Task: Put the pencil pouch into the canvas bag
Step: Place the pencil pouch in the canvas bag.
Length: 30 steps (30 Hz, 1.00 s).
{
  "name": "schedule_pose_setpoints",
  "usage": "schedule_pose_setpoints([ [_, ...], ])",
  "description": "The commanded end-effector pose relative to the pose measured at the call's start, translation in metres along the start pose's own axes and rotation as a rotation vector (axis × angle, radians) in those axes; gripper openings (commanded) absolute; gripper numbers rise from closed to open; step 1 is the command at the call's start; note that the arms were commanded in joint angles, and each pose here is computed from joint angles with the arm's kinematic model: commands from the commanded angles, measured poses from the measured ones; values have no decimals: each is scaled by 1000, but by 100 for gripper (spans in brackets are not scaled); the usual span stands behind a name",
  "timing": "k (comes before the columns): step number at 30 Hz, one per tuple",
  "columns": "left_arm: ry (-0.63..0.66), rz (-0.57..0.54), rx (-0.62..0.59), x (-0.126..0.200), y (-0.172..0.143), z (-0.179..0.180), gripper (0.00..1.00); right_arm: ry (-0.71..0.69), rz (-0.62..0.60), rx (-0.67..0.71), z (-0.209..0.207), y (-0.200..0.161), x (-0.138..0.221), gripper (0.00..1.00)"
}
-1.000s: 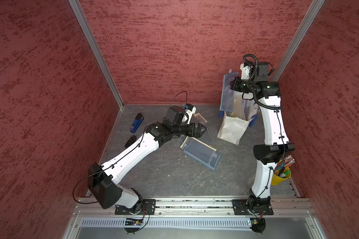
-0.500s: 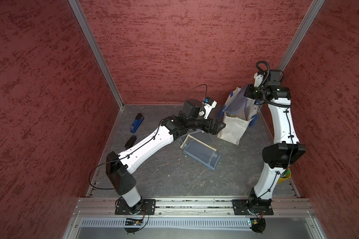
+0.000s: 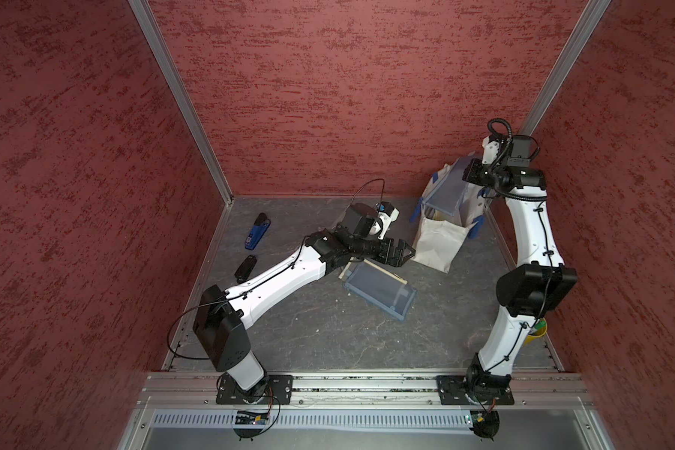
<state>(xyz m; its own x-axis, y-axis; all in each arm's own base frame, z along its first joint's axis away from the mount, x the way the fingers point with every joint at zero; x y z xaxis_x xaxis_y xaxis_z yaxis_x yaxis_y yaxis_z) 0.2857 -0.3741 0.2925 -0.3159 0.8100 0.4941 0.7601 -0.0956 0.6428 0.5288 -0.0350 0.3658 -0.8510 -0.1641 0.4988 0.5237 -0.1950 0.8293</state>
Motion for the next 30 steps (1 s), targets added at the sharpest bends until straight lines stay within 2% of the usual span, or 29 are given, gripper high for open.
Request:
schedule_pose_setpoints([
  [1, -16, -54, 1, 14, 10, -9, 99, 75, -124, 32, 16, 37, 18, 0],
  [7, 5, -55, 12, 14, 10, -3, 99, 94, -89, 39, 14, 28, 1, 0],
  [12, 12, -53, 33, 11, 8, 3, 99, 113, -8, 44, 15, 5, -18, 0],
  [21, 13, -48, 51, 8, 7, 10, 99, 47, 124, 92, 9, -44, -45, 0],
  [30, 19, -38, 62, 9, 0, 14, 99, -10, 213, 36, -1, -87, -64, 0],
])
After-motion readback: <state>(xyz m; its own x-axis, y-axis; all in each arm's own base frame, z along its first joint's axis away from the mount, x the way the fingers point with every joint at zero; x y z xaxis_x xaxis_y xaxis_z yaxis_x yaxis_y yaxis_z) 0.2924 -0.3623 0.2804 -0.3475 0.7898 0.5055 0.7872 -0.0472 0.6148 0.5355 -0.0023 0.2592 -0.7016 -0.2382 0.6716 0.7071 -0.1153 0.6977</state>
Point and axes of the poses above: each gripper's point midway between its finger pads, its own x axis back along the fingers, its own z axis along the line the jaws close on, y = z × x, the point moved 2 cm from there along x, back along the fingers, and after that the axes turned 6 degrees about x, right-handed, at the moved point
